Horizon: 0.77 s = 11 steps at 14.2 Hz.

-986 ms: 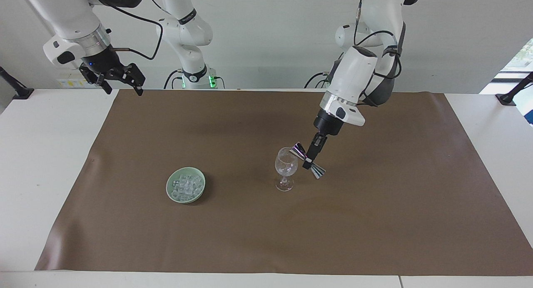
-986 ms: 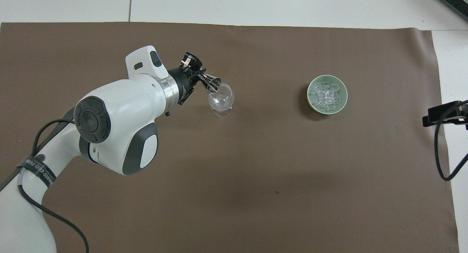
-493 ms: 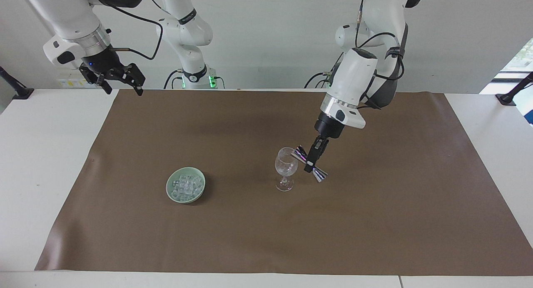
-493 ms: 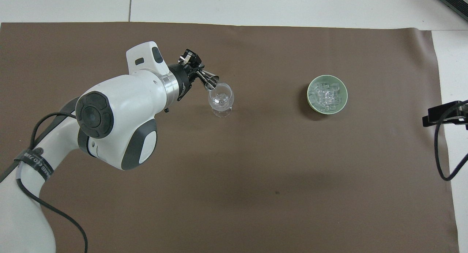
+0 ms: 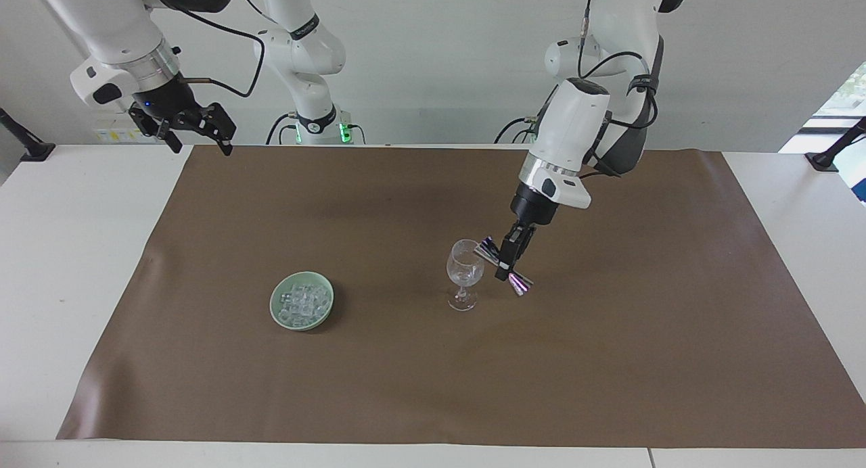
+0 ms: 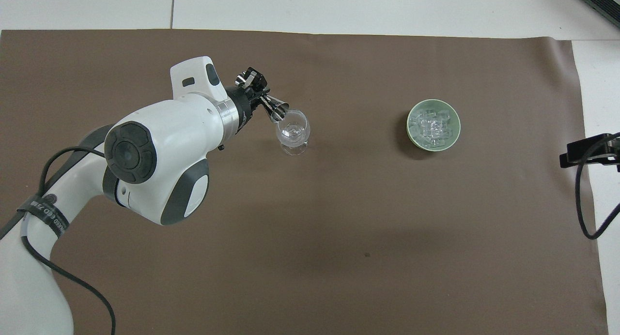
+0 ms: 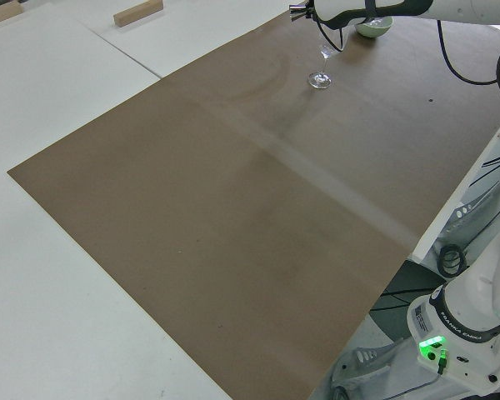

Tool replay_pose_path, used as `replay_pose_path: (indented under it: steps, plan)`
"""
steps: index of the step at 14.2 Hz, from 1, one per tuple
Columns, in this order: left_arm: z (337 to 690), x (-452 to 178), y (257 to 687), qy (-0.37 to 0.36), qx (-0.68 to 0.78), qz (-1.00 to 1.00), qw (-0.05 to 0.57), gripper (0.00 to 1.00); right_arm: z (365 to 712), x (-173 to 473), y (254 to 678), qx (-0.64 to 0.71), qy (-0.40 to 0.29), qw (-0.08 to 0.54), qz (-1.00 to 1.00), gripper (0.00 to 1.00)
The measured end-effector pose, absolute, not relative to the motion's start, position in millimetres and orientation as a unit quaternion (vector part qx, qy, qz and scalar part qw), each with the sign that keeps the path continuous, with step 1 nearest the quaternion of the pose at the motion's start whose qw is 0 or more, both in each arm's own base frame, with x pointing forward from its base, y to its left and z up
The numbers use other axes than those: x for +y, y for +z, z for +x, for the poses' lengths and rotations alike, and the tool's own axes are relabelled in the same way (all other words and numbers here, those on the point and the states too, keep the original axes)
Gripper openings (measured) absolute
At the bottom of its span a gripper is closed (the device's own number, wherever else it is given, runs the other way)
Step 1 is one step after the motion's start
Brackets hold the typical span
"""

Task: Pour wine and add ice with both arms
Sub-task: 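Hold the tilted silver cup above the clear glass with the left gripper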

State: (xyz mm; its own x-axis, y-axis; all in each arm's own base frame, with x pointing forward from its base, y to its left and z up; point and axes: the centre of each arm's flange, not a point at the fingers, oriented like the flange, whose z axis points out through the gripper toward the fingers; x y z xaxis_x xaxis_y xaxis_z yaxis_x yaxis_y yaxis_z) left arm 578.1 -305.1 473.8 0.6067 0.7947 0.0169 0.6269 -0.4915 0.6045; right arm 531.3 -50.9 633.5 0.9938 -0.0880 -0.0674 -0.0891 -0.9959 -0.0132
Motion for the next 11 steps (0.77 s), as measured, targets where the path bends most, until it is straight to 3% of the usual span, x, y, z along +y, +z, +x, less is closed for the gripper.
replay_pose_path:
  steps: [11]
  plan:
    - [577.2, -306.8, 473.8, 0.165, 0.396, 0.864, 0.262, 0.22, 531.3, -50.9, 633.5, 0.044, 0.033, 0.008, -0.998, 1.0]
